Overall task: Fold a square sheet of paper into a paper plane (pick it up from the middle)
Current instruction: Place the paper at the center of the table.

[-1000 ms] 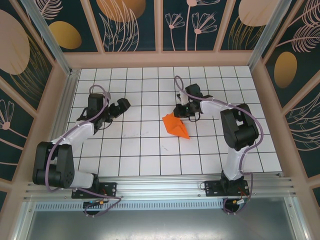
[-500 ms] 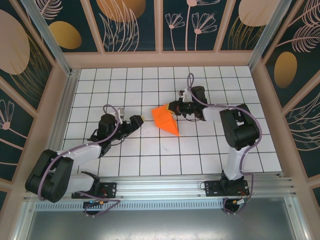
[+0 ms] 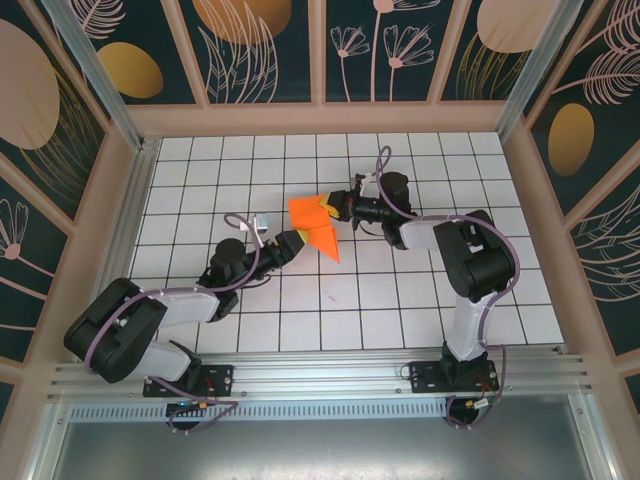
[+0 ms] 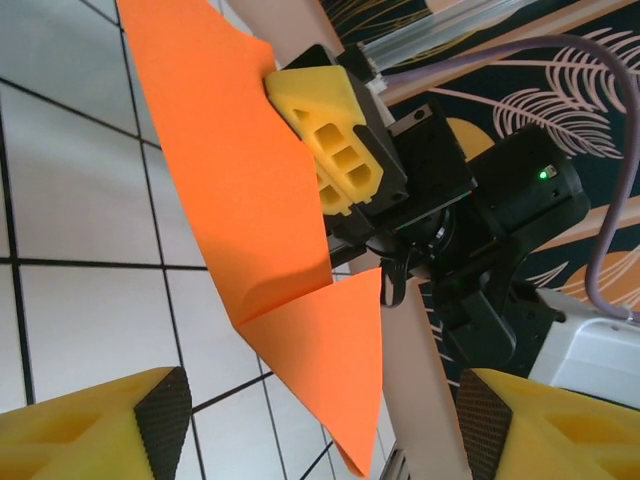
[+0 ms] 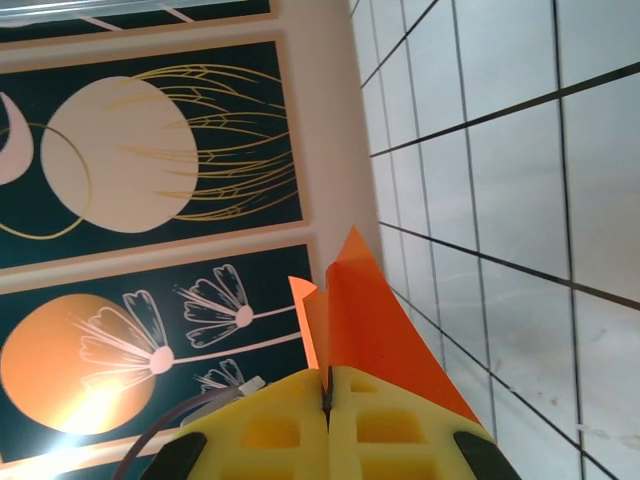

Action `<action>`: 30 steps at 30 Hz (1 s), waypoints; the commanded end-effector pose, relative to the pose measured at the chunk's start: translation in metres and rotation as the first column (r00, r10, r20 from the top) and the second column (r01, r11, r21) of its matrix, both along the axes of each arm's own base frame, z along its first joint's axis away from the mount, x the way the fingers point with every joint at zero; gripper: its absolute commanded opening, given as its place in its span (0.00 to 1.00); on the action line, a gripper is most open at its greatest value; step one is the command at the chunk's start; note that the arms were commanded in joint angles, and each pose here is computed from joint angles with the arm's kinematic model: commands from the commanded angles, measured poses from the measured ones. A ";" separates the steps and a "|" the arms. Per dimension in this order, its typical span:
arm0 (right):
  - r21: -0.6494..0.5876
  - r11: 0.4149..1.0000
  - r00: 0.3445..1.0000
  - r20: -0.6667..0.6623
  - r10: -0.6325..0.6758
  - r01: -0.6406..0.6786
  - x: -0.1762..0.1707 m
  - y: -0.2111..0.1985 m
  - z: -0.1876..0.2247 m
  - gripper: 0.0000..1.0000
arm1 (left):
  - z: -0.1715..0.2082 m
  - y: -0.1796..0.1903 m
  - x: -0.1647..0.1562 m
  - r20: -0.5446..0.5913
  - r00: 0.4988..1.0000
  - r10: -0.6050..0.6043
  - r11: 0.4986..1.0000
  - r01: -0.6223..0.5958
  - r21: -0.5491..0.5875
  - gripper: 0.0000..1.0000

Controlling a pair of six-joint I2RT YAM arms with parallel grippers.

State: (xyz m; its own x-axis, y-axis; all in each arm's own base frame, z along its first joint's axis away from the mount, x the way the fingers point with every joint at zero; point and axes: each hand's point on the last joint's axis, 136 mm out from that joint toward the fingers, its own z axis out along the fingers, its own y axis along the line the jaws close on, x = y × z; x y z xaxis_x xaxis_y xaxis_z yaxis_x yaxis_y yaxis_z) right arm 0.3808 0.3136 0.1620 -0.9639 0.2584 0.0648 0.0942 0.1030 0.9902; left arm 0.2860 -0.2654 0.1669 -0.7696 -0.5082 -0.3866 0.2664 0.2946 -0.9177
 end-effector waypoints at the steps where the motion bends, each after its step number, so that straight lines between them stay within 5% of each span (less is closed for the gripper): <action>1: 0.083 0.996 0.999 0.018 0.027 -0.028 -0.008 0.004 0.025 0.05 | 0.030 -0.003 0.010 0.101 0.994 0.033 0.998 -0.028 -0.053 0.65; 14: 0.116 0.992 0.999 -0.024 0.046 -0.043 -0.016 0.009 0.025 0.06 | 0.034 -0.003 0.012 0.124 0.991 0.058 0.996 -0.049 -0.076 0.25; 18: 0.100 0.994 0.998 -0.037 0.052 -0.048 -0.020 0.008 0.019 0.15 | 0.028 0.000 0.015 0.106 0.991 0.084 0.995 -0.078 -0.057 0.11; 23: -0.166 0.986 0.999 -0.041 -0.006 -0.001 -0.018 -0.011 -0.027 0.50 | -0.008 0.002 0.016 0.017 0.996 0.088 0.994 -0.089 0.058 0.07; 30: -0.497 0.862 0.995 0.073 -0.066 0.094 -0.019 -0.059 -0.066 0.58 | -0.057 0.004 0.010 -0.089 0.993 0.074 0.978 -0.054 0.201 0.07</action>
State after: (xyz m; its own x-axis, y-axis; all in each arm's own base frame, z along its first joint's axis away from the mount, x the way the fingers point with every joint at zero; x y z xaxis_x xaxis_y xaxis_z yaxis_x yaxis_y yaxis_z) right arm 0.3668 0.2773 0.1099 -0.9379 0.3468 0.0002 0.1492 0.4030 0.9030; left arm 0.2972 -0.2595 0.1266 -0.7578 -0.5192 -0.3951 0.1717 0.4255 -0.8885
